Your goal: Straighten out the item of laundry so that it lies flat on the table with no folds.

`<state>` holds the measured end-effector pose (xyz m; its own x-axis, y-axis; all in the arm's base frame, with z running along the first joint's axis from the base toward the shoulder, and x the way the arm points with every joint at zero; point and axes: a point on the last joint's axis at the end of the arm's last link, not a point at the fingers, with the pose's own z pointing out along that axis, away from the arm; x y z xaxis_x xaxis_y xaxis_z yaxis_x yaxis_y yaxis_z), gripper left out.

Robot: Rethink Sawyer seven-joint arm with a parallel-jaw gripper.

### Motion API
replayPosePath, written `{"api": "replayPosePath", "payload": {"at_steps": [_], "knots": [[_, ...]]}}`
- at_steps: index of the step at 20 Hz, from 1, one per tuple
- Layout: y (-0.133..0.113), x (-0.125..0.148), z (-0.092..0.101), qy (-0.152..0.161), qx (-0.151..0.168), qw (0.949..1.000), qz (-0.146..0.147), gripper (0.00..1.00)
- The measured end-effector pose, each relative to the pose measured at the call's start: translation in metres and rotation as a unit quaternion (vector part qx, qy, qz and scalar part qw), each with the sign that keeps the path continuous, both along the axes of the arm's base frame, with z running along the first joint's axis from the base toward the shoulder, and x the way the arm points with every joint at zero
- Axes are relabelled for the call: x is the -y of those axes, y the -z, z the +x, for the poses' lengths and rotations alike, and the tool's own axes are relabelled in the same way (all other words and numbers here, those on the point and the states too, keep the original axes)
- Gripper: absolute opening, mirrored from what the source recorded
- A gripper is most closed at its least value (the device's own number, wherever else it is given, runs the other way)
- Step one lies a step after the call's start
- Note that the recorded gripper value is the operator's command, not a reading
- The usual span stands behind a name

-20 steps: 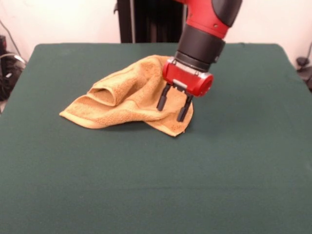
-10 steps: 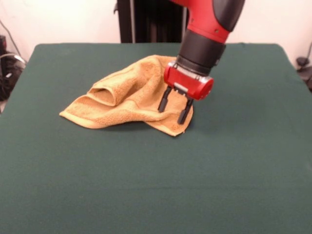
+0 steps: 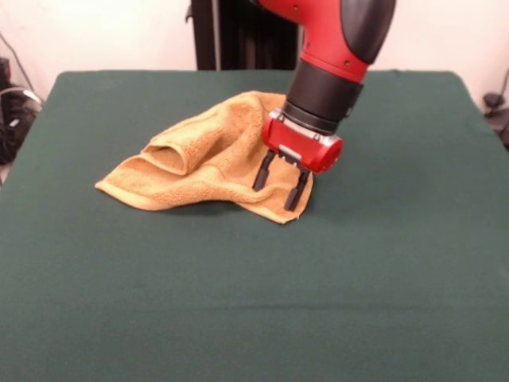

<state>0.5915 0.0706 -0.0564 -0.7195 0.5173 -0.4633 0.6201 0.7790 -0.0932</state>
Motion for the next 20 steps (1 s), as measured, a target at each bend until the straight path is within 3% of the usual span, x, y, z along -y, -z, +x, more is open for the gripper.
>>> {"api": "replayPosePath", "payload": {"at_steps": [6,7,20], "knots": [[0.000,0.000,0.000,-0.001,0.000,1.0000,-0.001,1.00],[0.000,0.000,0.001,-0.003,0.002,1.0000,-0.005,0.00],[0.001,0.008,0.013,-0.008,0.011,0.9998,-0.017,0.00]]}}
